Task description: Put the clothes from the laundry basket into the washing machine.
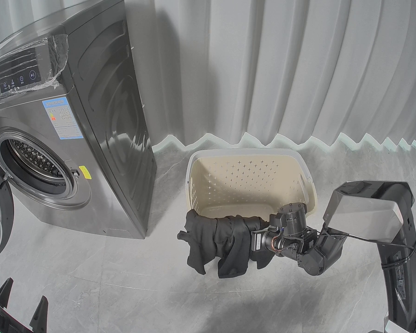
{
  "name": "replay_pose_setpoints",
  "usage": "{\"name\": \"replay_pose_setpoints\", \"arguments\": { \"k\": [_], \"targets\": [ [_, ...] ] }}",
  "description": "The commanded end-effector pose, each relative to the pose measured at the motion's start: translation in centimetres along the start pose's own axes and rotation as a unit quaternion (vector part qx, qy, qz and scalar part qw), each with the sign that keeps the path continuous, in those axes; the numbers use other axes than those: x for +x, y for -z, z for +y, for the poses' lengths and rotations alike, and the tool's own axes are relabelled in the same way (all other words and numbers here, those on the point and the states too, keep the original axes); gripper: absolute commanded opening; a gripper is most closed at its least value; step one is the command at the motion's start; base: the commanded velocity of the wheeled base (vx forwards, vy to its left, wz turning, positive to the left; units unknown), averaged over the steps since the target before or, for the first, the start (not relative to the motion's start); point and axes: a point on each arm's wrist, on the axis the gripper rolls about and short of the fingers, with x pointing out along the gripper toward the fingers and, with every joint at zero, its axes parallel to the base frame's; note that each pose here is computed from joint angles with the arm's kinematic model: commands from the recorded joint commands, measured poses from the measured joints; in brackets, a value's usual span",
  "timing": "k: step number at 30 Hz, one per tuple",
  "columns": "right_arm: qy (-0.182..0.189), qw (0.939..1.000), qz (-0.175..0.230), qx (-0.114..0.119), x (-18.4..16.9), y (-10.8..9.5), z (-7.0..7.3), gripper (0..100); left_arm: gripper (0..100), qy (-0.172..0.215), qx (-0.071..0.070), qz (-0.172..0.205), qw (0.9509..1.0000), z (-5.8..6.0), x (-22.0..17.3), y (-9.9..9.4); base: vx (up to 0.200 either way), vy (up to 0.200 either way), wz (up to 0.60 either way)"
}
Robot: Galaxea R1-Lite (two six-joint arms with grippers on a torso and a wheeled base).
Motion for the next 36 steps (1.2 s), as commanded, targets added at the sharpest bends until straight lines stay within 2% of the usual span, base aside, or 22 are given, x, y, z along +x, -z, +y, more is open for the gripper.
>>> {"name": "replay_pose_setpoints", "arguments": {
  "k": [1, 7, 8, 14, 17, 18, 23, 26, 27, 31, 32, 33, 36],
  "targets": [
    [-0.008, 1.0, -0.005, -0.002, -0.7, -0.1, 0.4, 0, 100, -0.001, 0.0, -0.003, 1.0, 0.0, 0.0, 0.3, 0.0, 0.0, 0.0],
    [-0.02, 0.9995, -0.024, -0.002, -2.6, -0.5, 0.7, 0, 100, -0.001, 0.0, -0.004, 1.0, 0.0, 0.0, 0.3, 0.0, 0.0, 0.0],
    [-0.027, 0.9988, -0.04, -0.003, -3.6, -0.9, 0.9, 0, 100, -0.001, -0.001, -0.004, 1.0, 0.0, 0.0, 0.3, 0.0, 0.0, 0.0],
    [-0.043, 0.9964, -0.073, -0.001, -6.5, -1.5, 1.5, 0, 100, -0.001, -0.001, -0.004, 1.0, 0.0, 0.0, 0.3, 0.0, 0.0, 0.0],
    [-0.058, 0.9924, -0.108, -0.002, -8.3, -2.0, 1.9, 0, 100, -0.001, -0.001, -0.004, 1.0, 0.0, 0.0, 0.3, 0.0, 0.0, 0.0],
    [-0.058, 0.9924, -0.108, -0.002, -8.3, -2.0, 1.9, 0, 100, -0.001, -0.001, -0.004, 1.0, 0.0, 0.0, 0.3, 0.0, 0.0, 0.0],
    [-0.075, 0.9848, -0.157, 0.001, -10.9, -4.3, 2.6, 0, 100, -0.001, -0.001, -0.004, 1.0, 0.0, 0.0, 0.3, 0.0, 0.0, 0.0],
    [-0.08, 0.9816, -0.173, 0.002, -11.6, -4.9, 2.8, 0, 100, -0.001, -0.001, -0.004, 1.0, 0.0, 0.0, 0.3, 0.0, 0.0, 0.0],
    [-0.088, 0.9776, -0.191, 0.002, -12.5, -5.6, 3.1, 0, 100, -0.002, -0.002, -0.004, 1.0, 0.0, 0.0, 0.3, 0.0, 0.0, 0.0],
    [-0.107, 0.9703, -0.217, -0.001, -15.0, -6.4, 4.0, 0, 100, -0.003, -0.001, -0.004, 1.0, 0.0, 0.0, 0.3, 0.0, 0.0, 0.0],
    [-0.107, 0.9703, -0.217, -0.001, -15.0, -6.4, 4.0, 0, 100, -0.003, -0.001, -0.004, 1.0, 0.0, 0.0, 0.3, 0.0, 0.0, 0.0],
    [-0.116, 0.9644, -0.238, -0.001, -16.2, -7.0, 4.4, 0, 100, -0.003, -0.001, -0.004, 1.0, 0.0, 0.0, 0.3, 0.0, 0.0, 0.0],
    [-0.125, 0.956, -0.265, -0.015, -17.6, -7.8, 5.0, 0, 100, -0.003, -0.001, -0.004, 1.0, 0.0, 0.0, 0.3, 0.0, 0.0, 0.0]
  ]
}}
